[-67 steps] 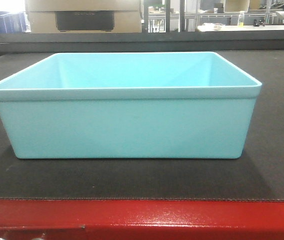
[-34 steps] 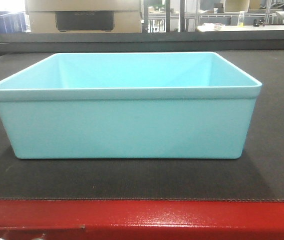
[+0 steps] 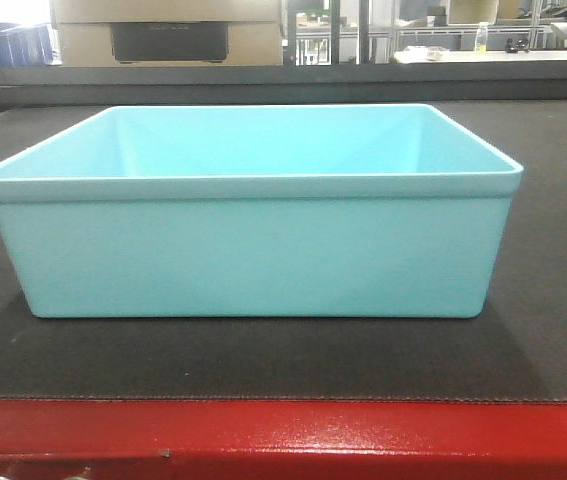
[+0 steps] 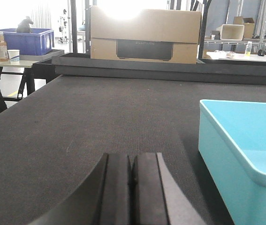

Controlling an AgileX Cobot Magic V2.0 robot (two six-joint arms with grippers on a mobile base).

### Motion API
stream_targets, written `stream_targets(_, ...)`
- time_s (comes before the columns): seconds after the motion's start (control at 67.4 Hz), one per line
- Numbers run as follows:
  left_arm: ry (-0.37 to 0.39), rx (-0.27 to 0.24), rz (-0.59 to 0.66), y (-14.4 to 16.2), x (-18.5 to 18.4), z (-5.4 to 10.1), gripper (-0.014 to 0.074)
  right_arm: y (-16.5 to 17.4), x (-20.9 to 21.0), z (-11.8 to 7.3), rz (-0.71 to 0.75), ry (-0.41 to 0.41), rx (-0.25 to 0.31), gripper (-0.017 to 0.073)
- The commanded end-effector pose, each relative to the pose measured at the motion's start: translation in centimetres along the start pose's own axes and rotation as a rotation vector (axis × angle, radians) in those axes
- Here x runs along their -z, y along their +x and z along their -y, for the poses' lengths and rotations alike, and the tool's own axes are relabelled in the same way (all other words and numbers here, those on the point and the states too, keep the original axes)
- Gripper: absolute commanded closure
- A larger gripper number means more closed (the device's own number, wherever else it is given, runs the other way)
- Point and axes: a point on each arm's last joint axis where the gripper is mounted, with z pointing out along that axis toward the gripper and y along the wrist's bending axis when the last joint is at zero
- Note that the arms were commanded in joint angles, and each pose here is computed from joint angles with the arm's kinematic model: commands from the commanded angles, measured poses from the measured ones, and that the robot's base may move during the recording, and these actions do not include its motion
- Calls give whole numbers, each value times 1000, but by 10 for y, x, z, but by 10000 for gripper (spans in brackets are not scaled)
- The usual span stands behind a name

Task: Fetch blue bin and place on conveyor start

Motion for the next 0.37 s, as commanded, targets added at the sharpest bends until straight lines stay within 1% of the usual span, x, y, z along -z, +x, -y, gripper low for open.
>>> stream_targets(0.0,1,1,24,-2,1,0,704,-1,0,0,12,8,7,721)
stream_targets(0.356,1,1,24,-2,1,0,704,-1,0,1,14,8,7,721)
